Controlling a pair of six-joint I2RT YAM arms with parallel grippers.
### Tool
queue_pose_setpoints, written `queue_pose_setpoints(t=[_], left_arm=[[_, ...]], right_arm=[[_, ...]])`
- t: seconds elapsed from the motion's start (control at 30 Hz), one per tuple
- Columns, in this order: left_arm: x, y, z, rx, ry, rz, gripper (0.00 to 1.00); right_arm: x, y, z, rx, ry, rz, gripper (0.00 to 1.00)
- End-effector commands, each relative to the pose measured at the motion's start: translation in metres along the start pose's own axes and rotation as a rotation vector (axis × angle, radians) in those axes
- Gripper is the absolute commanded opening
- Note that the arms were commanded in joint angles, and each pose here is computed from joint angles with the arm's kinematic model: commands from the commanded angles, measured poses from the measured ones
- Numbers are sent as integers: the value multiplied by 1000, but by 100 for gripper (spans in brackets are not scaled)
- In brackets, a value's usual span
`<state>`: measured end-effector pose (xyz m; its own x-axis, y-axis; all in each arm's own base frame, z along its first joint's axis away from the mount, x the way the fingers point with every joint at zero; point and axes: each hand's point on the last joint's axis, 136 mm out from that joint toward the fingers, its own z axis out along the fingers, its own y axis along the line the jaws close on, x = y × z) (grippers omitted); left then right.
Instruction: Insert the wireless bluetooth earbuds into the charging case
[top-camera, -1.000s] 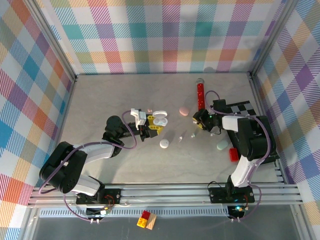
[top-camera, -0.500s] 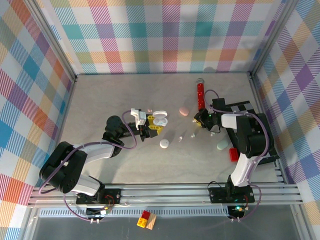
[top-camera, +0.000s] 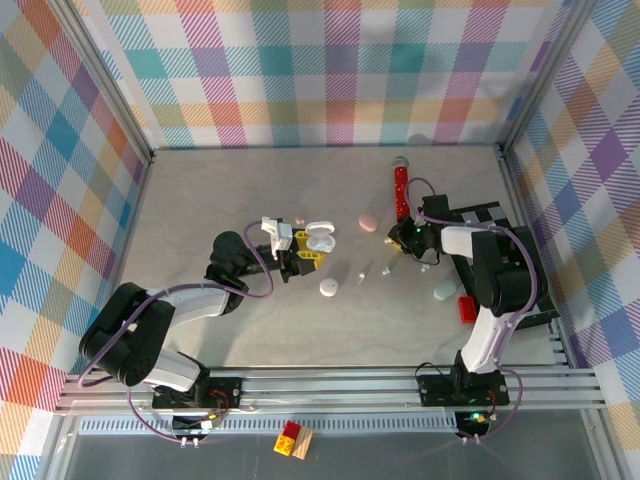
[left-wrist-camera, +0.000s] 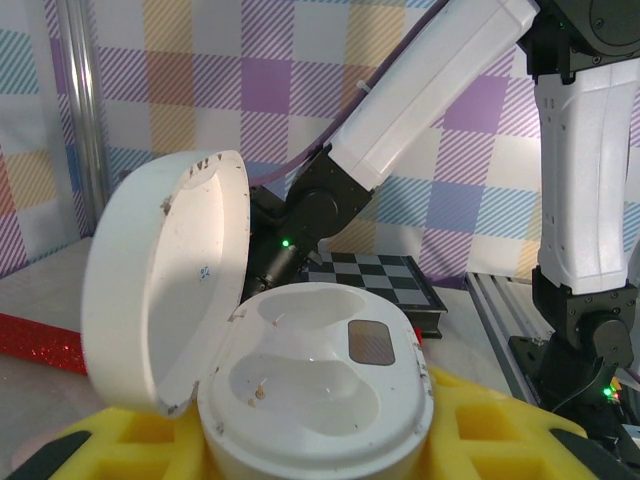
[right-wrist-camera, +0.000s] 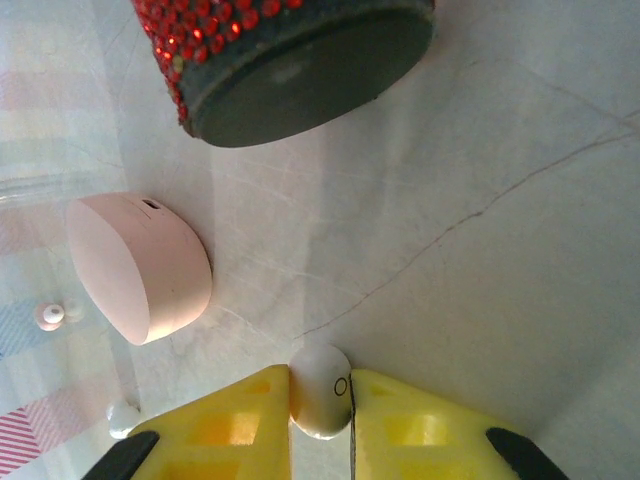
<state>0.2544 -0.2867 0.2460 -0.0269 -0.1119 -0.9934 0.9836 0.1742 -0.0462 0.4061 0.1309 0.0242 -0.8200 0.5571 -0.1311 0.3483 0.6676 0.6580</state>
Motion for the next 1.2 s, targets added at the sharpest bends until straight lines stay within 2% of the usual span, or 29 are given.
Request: queue_pose_setpoints(t=[0.0, 0.47, 0.73, 0.9, 1.17], left_arm=[[-5, -1, -3, 10, -22, 39, 34], [1, 7, -5, -13, -7, 38, 34], [6, 11, -3, -22, 23, 38, 34], [12, 11, -3, -31, 54, 41, 34], [21, 9, 3, -26, 109, 61, 34]], right_arm=[[2, -4, -10, 54, -9, -44, 18], [53, -20, -48, 217, 43, -242, 19], [66, -2, -68, 217, 27, -370, 21], [75, 22, -78, 153, 15, -486, 22], [91, 78, -112, -56, -85, -700, 22]])
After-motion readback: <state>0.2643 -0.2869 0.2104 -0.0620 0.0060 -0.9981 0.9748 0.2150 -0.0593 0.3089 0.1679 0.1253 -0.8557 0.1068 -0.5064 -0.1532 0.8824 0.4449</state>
